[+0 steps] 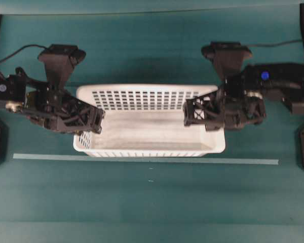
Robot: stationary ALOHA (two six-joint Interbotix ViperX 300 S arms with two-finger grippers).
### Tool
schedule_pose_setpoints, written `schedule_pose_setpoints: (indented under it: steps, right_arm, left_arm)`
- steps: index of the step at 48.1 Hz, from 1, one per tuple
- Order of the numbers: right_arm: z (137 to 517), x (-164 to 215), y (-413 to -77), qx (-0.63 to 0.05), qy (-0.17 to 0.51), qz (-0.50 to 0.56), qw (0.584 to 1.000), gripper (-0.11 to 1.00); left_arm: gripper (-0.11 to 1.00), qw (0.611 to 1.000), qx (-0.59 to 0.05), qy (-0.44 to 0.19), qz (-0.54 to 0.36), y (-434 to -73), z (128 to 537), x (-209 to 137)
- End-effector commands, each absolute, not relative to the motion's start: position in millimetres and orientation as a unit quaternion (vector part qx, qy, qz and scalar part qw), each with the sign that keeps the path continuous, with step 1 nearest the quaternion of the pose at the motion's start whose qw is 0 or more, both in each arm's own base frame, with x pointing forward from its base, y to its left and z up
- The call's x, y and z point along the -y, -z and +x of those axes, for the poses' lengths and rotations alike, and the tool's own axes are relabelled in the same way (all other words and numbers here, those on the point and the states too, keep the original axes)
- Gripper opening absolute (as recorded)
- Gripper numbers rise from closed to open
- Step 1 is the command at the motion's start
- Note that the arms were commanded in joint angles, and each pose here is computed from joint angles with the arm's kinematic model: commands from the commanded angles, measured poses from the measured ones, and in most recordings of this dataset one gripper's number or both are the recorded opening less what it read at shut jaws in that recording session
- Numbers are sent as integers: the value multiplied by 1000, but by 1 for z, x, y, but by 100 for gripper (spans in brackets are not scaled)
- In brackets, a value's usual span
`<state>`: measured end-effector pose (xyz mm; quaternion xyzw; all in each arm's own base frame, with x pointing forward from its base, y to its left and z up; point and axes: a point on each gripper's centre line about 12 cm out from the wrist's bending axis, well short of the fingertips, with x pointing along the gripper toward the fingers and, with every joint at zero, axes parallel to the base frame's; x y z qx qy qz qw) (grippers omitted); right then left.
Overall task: Lift the white basket with both hands.
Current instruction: 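Raise the basket with both grippers and pull it toward the table front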
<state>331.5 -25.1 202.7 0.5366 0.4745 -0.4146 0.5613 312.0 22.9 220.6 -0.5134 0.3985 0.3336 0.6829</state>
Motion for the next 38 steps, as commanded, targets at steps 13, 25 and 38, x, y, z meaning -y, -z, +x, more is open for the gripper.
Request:
schedule_pose_setpoints:
  steps: [13,25,38]
  right_arm:
    - [327,0,-202,-476,401,532,573,17]
    - [328,-10,-195,-471,398,538,575,17]
    - [327,-22,-188,-479,397,535,572,17]
  left_arm:
    - [4,707,-377,-299,-518,-244,323,-11]
    - [4,694,-392,-298,-526,-228,329,8]
    - [4,695,-404,-293,-518,-219,331,18]
